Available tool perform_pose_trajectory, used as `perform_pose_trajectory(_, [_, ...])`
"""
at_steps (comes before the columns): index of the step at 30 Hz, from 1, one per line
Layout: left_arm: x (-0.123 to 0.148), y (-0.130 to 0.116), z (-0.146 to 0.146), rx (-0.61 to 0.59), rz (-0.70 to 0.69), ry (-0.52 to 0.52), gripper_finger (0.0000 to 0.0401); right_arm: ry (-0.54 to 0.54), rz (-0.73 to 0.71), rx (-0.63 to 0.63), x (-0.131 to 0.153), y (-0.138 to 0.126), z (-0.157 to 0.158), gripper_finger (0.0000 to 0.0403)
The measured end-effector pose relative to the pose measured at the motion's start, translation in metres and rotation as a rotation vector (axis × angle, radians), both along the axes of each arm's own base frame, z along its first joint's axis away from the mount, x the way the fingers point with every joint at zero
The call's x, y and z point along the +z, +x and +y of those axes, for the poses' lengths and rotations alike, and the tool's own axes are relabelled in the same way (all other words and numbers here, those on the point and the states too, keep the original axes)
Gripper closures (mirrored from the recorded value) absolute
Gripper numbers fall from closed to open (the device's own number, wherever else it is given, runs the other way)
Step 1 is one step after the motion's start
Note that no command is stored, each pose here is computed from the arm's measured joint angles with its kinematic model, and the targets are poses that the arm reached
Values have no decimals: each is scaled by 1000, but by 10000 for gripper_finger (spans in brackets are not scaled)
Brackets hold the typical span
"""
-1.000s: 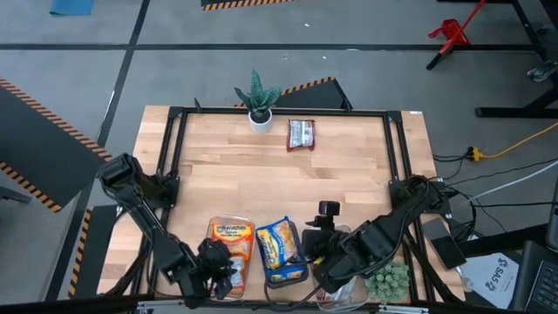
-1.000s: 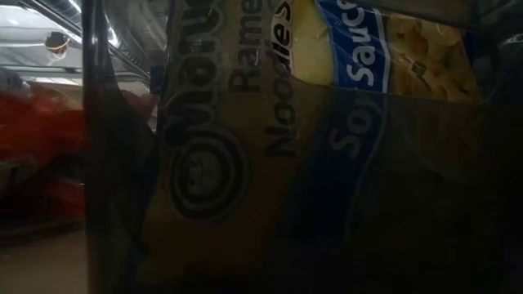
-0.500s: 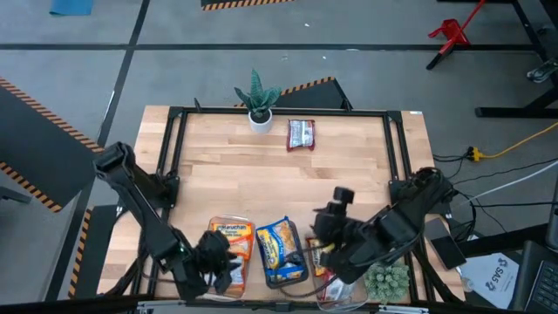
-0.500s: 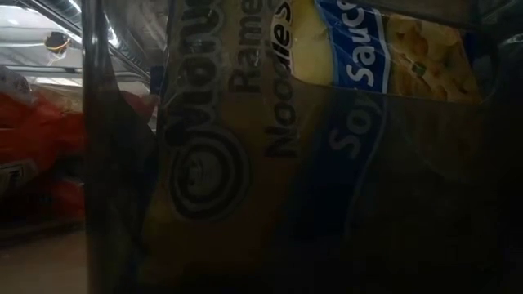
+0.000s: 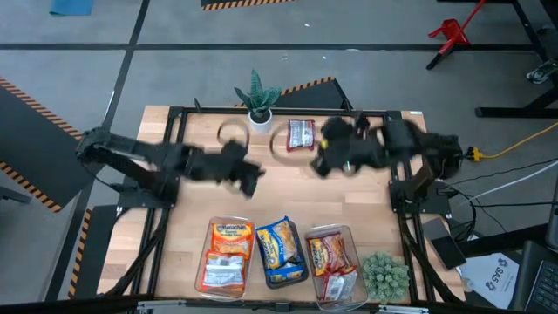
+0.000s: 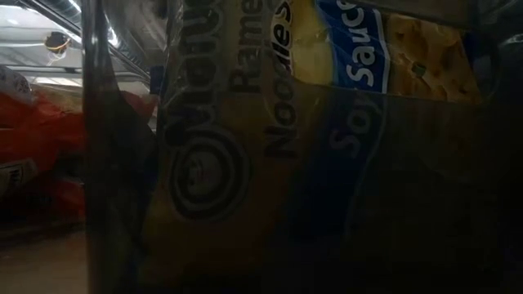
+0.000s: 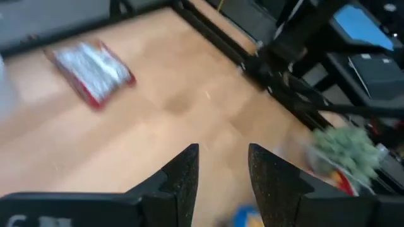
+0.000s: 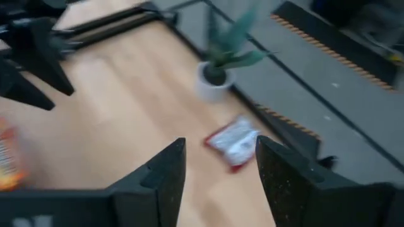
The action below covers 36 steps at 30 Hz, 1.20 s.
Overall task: Sort Maruchan noodles
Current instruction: Put the red noodle pack into the right transparent bin
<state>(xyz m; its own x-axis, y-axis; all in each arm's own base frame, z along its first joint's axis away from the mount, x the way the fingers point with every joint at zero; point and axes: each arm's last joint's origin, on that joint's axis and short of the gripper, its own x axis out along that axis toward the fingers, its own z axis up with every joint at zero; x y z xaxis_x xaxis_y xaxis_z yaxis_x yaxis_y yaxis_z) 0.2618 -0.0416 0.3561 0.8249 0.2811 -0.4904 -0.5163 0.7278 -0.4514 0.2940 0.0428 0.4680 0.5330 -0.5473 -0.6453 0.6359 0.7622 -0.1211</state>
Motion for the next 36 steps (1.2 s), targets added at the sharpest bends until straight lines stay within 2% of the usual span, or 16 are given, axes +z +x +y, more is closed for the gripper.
perform_pose_trajectory(5, [4, 16, 64, -44, -31, 61, 248, -43, 71, -102, 8, -9, -69, 174])
perform_pose_trajectory(8, [-10, 27, 96, -45, 2, 26, 224, -28, 123, -168, 8, -18, -113, 138])
perform_pose_trajectory(10, [-22, 35, 119, -45, 23, -31, 208, 12, 166, -205, 2, -24, -143, 119])
perform_pose_trajectory(15, [-67, 63, 160, -54, 70, -164, 182, 172, 298, -289, -35, -38, -207, 94])
perform_pose_trajectory(19, [-102, 84, 179, -4, 83, -212, 178, 285, 318, -277, -85, -34, -244, 89])
perform_pose_trajectory(23, [-134, 95, 190, 98, 132, -268, 177, 424, 237, -234, -143, -30, -271, 89])
perform_pose_trajectory(28, [-163, 105, 201, 176, 134, -349, 177, 588, 68, -288, -203, -35, -288, 88])
perform_pose_trajectory(31, [-181, 107, 211, 232, 137, -396, 177, 636, -8, -347, -226, -35, -288, 88])
perform_pose_trajectory(36, [-199, 109, 224, 294, 112, -447, 177, 642, -88, -399, -250, -27, -281, 88])
